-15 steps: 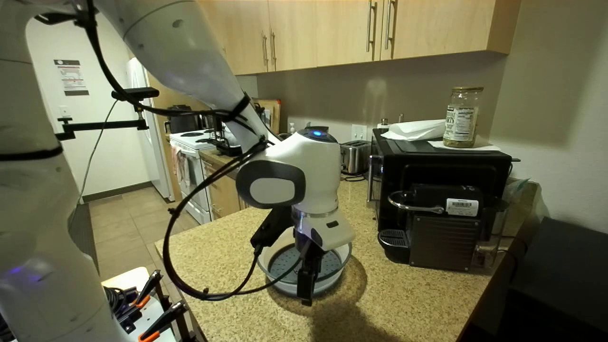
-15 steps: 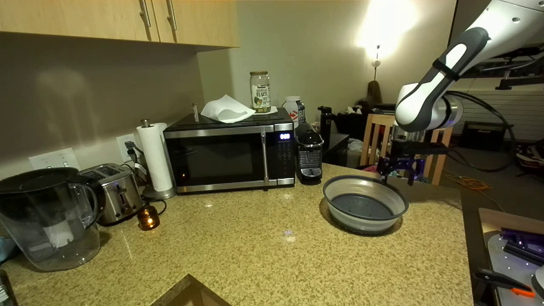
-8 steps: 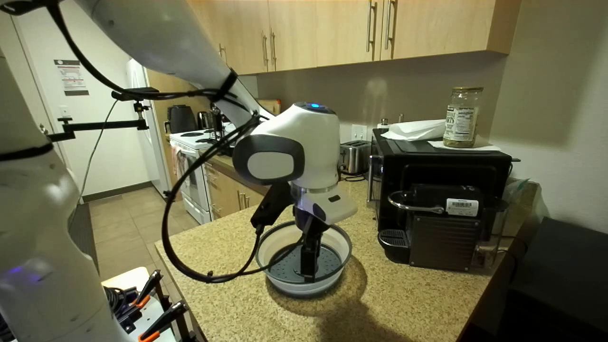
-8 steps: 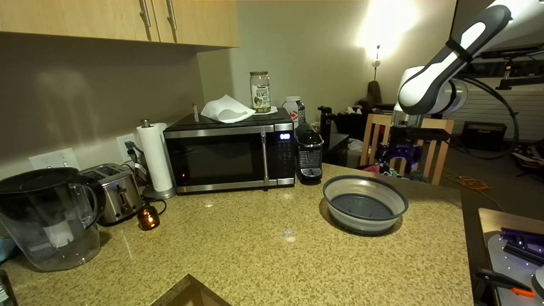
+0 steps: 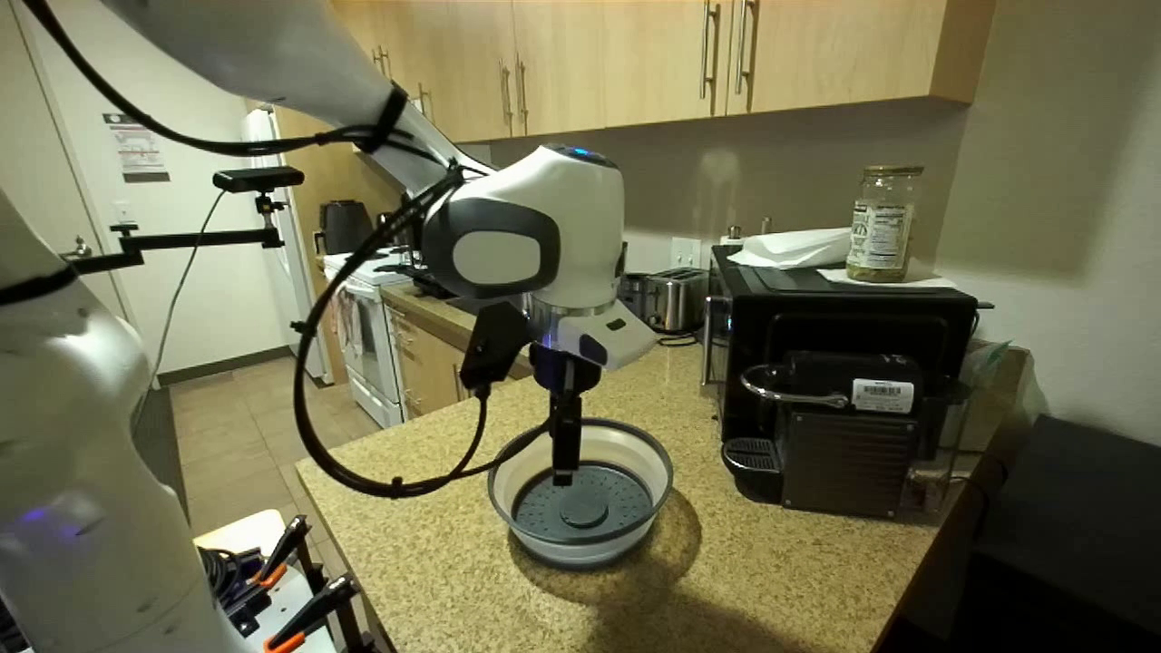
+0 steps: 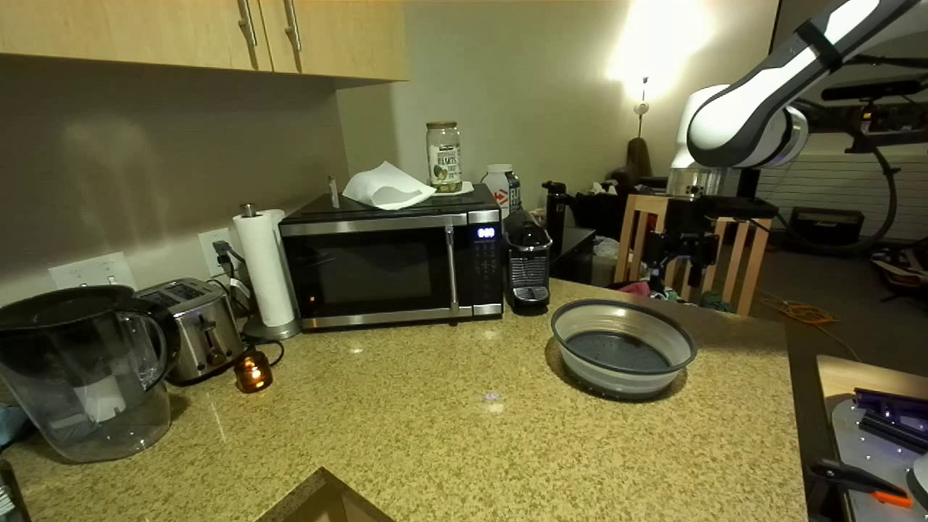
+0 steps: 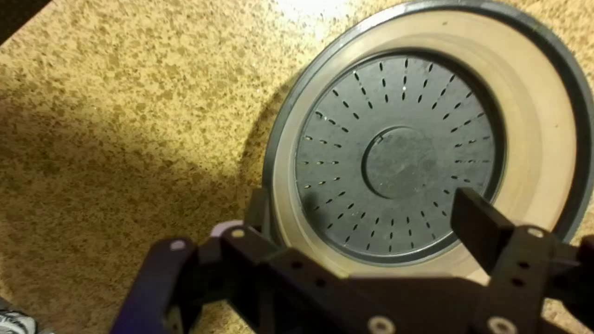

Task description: Move the bowl

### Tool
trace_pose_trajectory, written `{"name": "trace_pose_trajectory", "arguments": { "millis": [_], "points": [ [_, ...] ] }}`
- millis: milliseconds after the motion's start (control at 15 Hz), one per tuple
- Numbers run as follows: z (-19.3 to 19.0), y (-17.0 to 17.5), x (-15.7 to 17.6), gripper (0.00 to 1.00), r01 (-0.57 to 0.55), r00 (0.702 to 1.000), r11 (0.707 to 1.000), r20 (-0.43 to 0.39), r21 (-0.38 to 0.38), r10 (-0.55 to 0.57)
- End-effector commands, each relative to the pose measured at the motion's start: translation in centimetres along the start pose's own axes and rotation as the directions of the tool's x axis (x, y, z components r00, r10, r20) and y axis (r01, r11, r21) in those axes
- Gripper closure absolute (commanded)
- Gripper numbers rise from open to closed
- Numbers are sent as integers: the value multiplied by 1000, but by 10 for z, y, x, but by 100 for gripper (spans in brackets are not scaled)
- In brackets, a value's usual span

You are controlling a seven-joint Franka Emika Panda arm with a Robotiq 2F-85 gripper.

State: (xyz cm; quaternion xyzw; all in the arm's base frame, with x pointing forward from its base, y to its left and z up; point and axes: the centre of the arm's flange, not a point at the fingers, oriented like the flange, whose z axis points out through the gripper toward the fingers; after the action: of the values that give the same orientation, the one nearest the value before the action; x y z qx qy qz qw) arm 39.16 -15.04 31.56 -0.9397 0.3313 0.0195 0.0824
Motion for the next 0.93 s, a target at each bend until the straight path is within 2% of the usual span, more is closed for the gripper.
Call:
{"name": "trace_pose_trajectory", "arguments": {
  "millis": [0,467,667,733,867],
  "points": [
    [0,-4,-23,0,105,993,994,52,25,-107],
    [1,4,-41,0,217,970,975,107,44,-220],
    [2,11,-39,0,171,978,984,111,39,-174],
    [3,2,-31,0,184,977,983,104,18,-185],
    [3,6,-30,0,173,979,985,105,20,-175]
  ]
}}
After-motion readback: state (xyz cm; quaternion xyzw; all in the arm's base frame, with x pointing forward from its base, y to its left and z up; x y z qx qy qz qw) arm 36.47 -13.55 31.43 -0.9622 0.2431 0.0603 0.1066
